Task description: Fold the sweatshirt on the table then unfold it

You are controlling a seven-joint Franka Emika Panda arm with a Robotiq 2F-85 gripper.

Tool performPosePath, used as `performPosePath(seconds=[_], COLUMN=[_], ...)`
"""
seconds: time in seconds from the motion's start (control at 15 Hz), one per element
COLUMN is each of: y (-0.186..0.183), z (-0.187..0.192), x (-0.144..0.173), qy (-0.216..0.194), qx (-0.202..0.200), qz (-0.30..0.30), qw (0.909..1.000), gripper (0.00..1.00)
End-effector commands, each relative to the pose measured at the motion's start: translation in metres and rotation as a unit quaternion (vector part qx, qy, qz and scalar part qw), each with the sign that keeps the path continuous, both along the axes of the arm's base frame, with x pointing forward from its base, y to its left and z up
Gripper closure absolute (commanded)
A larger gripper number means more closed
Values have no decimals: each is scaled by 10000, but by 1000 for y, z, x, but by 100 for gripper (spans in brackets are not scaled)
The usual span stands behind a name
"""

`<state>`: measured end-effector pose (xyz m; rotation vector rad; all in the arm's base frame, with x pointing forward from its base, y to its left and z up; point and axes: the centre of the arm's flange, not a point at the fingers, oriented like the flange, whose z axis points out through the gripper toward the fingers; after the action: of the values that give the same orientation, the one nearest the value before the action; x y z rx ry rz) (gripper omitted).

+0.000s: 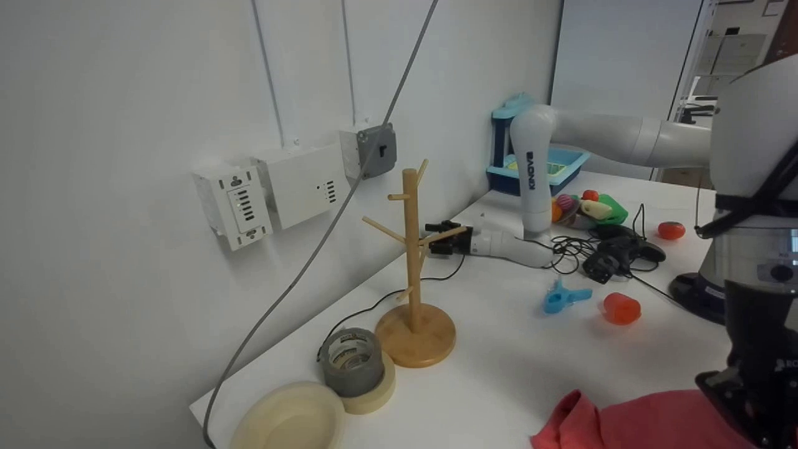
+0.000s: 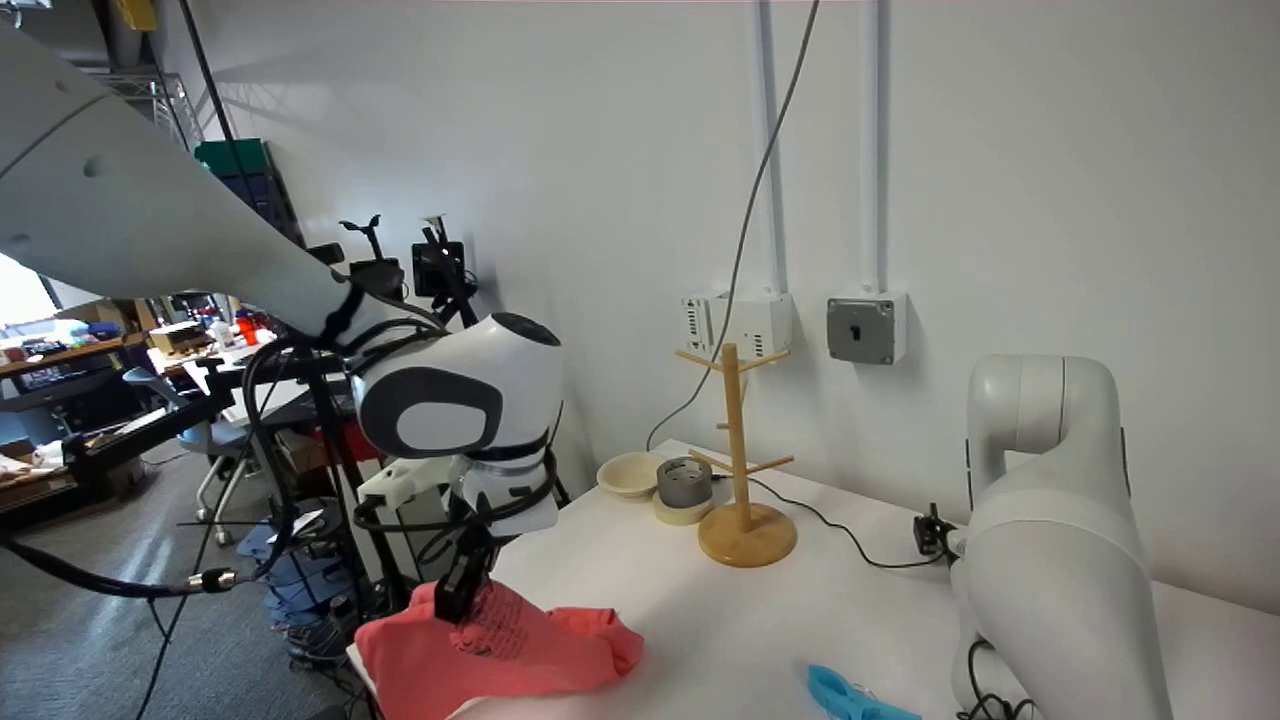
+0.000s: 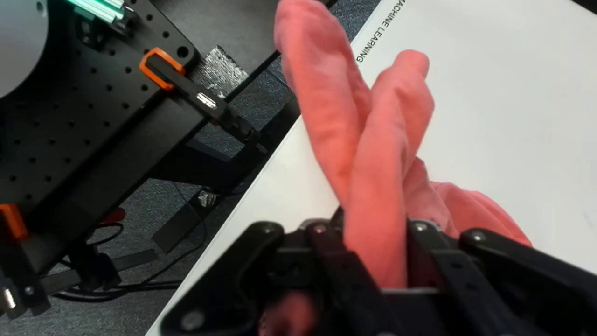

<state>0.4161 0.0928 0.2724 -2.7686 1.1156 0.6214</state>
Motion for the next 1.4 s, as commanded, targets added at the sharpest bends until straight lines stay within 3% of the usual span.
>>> performPosePath(seconds=[0.0,0.67,1.33], y=[-4,-21,-28], z=[8,-6,-27], x=[27,98,98], qy=[291,454,1804], qx=[5,94,-217], qz=[-42,-379,-792], qw=[9996,9982,9802], gripper=[96,96,96])
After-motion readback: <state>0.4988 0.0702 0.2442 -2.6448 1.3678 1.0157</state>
